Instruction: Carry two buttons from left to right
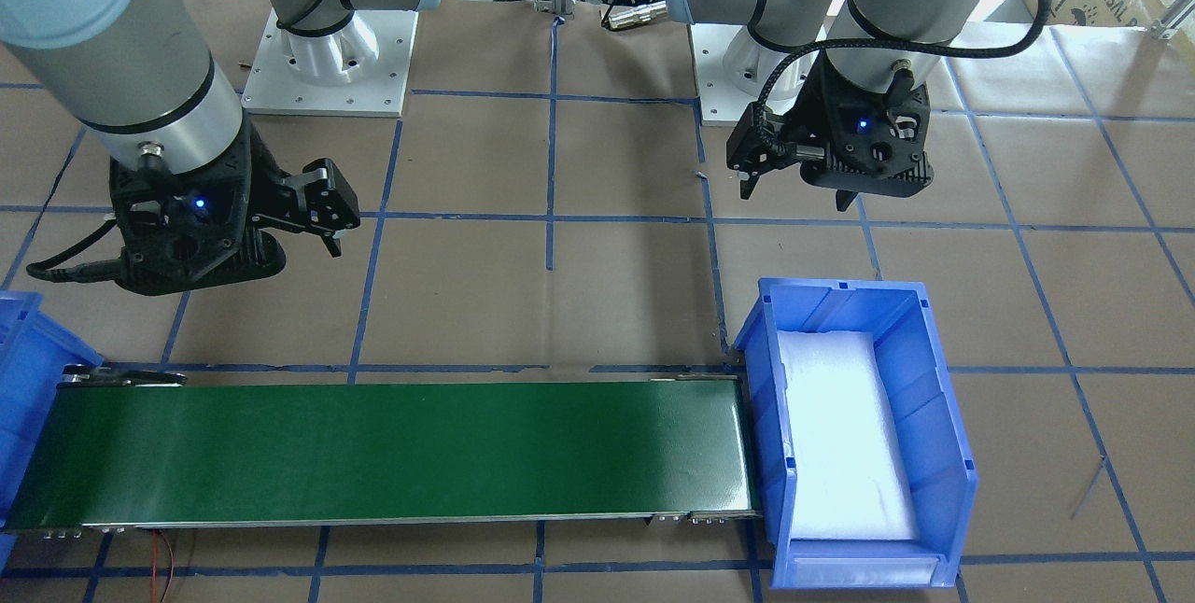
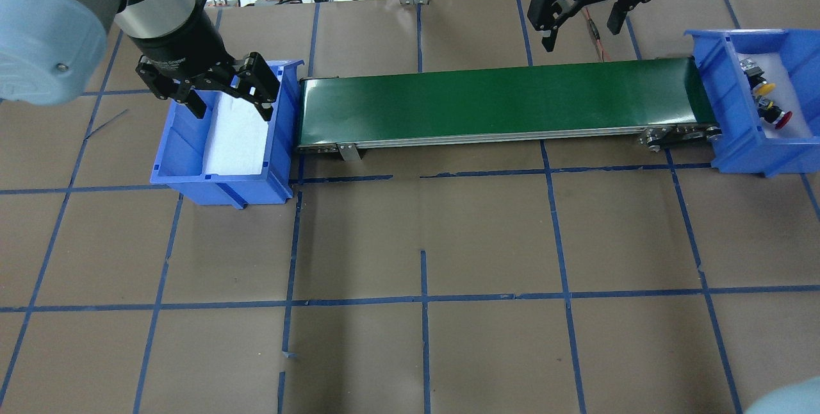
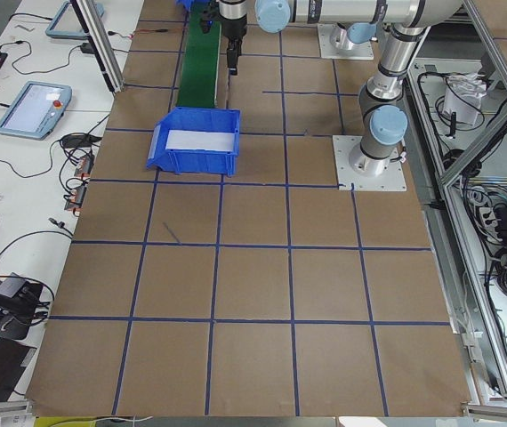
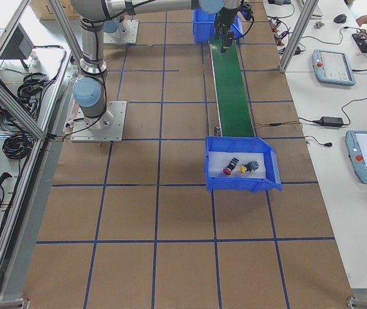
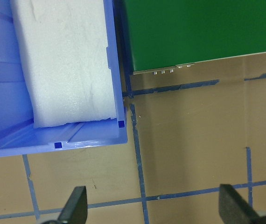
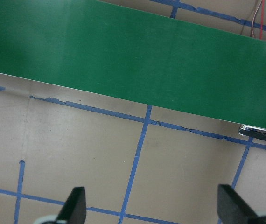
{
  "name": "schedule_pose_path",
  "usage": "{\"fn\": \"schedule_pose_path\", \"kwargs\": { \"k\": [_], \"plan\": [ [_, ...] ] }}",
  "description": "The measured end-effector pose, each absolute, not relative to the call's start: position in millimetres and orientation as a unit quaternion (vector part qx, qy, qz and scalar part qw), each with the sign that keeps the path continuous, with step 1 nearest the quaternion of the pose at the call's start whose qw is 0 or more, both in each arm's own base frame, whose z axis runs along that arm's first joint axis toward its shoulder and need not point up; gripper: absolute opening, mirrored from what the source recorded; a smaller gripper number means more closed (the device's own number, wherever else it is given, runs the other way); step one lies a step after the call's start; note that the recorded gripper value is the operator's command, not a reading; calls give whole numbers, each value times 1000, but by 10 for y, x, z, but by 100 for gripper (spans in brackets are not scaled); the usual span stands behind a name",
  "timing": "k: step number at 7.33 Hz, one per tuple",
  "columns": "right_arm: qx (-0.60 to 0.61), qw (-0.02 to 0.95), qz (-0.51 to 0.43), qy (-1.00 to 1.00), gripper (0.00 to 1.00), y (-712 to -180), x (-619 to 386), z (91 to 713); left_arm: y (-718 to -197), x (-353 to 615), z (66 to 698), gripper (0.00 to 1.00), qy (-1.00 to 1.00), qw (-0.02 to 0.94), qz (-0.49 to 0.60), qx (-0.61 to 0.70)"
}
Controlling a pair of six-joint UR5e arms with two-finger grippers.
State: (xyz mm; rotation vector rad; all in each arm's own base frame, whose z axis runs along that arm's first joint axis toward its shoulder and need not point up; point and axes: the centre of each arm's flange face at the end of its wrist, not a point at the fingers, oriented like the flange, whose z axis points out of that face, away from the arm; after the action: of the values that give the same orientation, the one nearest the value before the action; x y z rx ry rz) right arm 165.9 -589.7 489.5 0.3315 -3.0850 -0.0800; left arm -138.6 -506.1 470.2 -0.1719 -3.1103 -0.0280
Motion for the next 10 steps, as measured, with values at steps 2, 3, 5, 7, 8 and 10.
{"fn": "schedule_pose_path", "kwargs": {
  "k": [2, 3, 5, 7, 8, 10],
  "plan": [
    [59, 19, -30, -998, 100, -5877, 1658, 4770, -5062, -1378, 4694, 100, -998, 13, -9, -55],
    [48, 18, -38, -998, 100, -5870, 1638, 4725, -5062, -1376, 4692, 100, -998, 13, -9, -55],
    [23, 18, -47, -998, 100, -5859, 1624, 4692, -5061, -1382, 4692, 100, -998, 13, -9, -55],
    [13, 19, -50, -998, 100, -5845, 1627, 4692, -5061, -1387, 4692, 100, -998, 13, -9, -56],
    [12, 19, -50, -998, 100, -5837, 1635, 4705, -5060, -1386, 4692, 100, -998, 13, -9, -56],
    [11, 19, -49, -999, 100, -5841, 1621, 4728, -5060, -1383, 4691, 100, -998, 13, -9, -55]
  ]
}}
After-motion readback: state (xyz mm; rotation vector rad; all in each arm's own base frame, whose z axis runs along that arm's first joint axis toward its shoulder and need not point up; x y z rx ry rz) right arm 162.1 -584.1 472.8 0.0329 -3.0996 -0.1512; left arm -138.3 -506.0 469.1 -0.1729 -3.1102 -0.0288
